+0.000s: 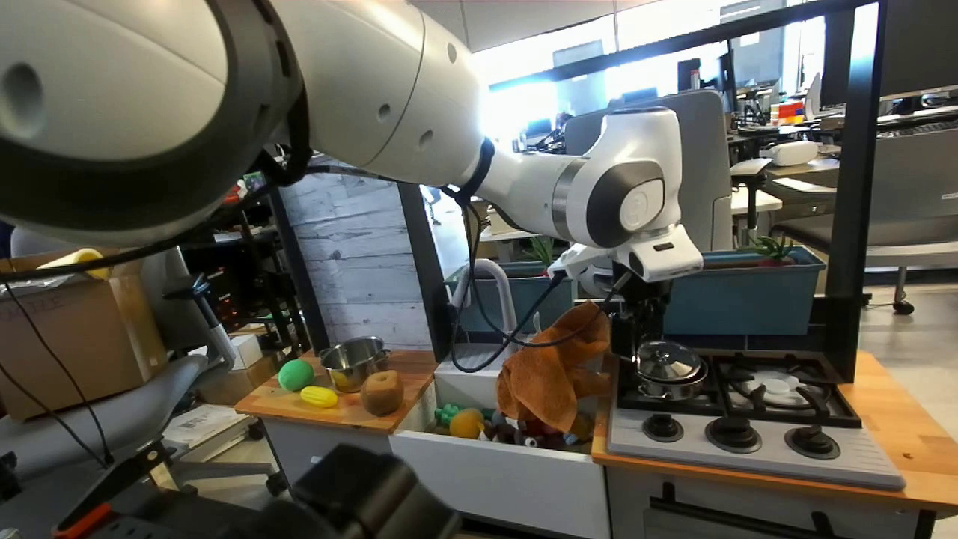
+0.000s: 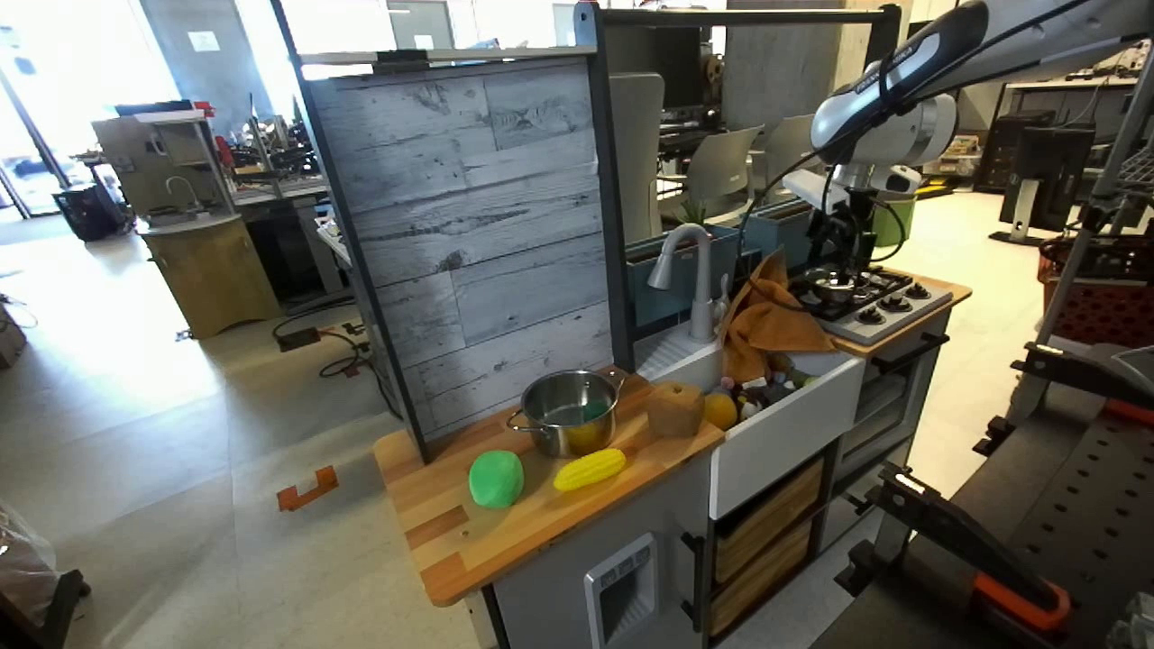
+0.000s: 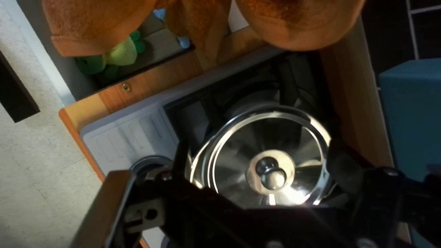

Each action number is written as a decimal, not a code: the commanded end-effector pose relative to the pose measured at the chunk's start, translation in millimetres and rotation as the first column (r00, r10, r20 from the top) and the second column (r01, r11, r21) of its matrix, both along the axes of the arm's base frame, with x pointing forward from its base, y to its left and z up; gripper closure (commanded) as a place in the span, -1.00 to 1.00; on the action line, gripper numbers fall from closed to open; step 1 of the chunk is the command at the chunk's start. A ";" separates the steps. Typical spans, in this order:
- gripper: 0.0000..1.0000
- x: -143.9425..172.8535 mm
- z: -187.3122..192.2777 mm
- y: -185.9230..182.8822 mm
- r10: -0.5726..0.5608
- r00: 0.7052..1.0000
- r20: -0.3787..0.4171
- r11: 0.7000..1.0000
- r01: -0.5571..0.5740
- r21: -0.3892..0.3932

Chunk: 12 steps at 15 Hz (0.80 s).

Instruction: Uncover the silver pot

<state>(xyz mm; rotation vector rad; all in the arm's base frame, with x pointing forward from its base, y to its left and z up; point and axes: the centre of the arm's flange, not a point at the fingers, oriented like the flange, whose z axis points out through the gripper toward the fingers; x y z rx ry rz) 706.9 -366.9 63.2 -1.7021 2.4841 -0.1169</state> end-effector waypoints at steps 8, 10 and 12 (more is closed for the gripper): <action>0.22 31.7 -15.2 -46.7 -0.253 0.964 -0.086 0.967 0.255 0.018; 0.22 30.5 -12.9 -49.2 -0.272 0.958 -0.089 0.961 0.275 0.021; 0.22 30.4 -11.1 -50.9 -0.290 0.953 -0.083 0.956 0.292 0.020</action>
